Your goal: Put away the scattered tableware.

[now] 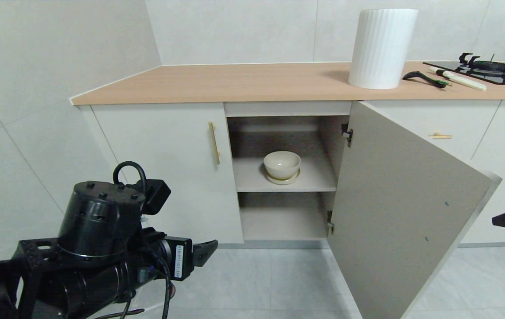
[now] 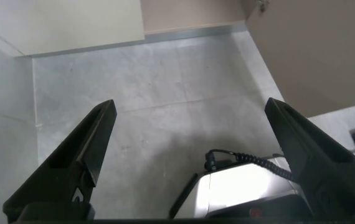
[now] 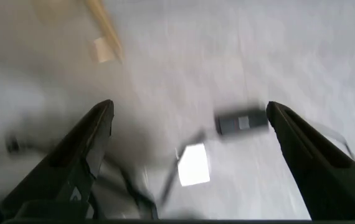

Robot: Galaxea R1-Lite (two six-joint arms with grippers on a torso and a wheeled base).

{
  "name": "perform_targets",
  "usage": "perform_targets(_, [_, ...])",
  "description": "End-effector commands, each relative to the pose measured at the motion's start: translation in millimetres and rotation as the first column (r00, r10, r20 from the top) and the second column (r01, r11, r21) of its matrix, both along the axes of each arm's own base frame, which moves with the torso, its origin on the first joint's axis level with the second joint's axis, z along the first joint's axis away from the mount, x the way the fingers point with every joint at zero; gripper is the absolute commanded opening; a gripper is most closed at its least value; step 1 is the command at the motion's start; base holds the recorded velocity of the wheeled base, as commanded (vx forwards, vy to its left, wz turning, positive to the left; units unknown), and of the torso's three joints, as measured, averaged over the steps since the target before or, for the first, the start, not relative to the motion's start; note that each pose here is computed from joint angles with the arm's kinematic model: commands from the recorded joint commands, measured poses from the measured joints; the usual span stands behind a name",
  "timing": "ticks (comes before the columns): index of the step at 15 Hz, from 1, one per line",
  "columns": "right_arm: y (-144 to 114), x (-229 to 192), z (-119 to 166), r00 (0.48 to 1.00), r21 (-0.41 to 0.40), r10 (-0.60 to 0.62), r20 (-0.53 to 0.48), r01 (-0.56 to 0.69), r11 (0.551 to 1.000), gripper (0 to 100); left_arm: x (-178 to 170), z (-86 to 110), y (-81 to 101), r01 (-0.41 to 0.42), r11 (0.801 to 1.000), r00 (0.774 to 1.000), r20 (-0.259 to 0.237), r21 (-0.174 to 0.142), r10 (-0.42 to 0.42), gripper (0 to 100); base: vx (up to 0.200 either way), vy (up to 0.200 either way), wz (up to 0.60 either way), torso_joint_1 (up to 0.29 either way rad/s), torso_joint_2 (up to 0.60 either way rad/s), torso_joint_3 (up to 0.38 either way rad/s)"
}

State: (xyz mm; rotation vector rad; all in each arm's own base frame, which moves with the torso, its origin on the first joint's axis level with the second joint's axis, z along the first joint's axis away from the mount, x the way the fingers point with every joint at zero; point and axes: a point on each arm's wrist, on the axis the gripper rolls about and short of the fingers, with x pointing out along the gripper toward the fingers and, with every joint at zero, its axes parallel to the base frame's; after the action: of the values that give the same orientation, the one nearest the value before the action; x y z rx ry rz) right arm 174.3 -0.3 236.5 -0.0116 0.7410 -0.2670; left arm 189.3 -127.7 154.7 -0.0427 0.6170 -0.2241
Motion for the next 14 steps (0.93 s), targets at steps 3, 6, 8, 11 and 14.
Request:
perform_targets(3, [-8,35,-17,0.996,0.054,-0.088,-0.002,0.087,0.995,100,0,0.1,0.0,0.0,1.0,1.0,0.001,-0.001,0.0,100,0.0,0.0,0.0,0.0,0.0,0.0])
perform_targets(6, [-7,46,-25,0.995,0.065,-0.093,-0.02,0.094,0.993,100,0,0.5,-0.2,0.001,1.0,1.0,0.002,-0.002,-0.001,100,0.0,0.0,0.0,0.0,0.0,0.0])
perform_targets(8, [0,52,-31,0.995,0.097,-0.093,-0.035,0.096,0.991,100,0,0.8,0.2,0.0,1.0,1.0,0.003,-0.003,0.0,100,0.0,0.0,0.0,0.0,0.0,0.0])
perform_targets(11, [15,54,-38,0.998,0.11,-0.047,-0.041,0.051,0.993,100,0,0.8,0.2,0.0,1.0,1.0,0.003,-0.003,0.0,100,0.0,0.0,0.0,0.0,0.0,0.0])
perform_targets(14, [27,53,-40,1.0,0.135,-0.015,-0.021,0.018,0.991,100,-1,1.5,0.2,0.001,1.0,1.0,0.006,-0.004,-0.001,100,0.0,0.0,0.0,0.0,0.0,0.0])
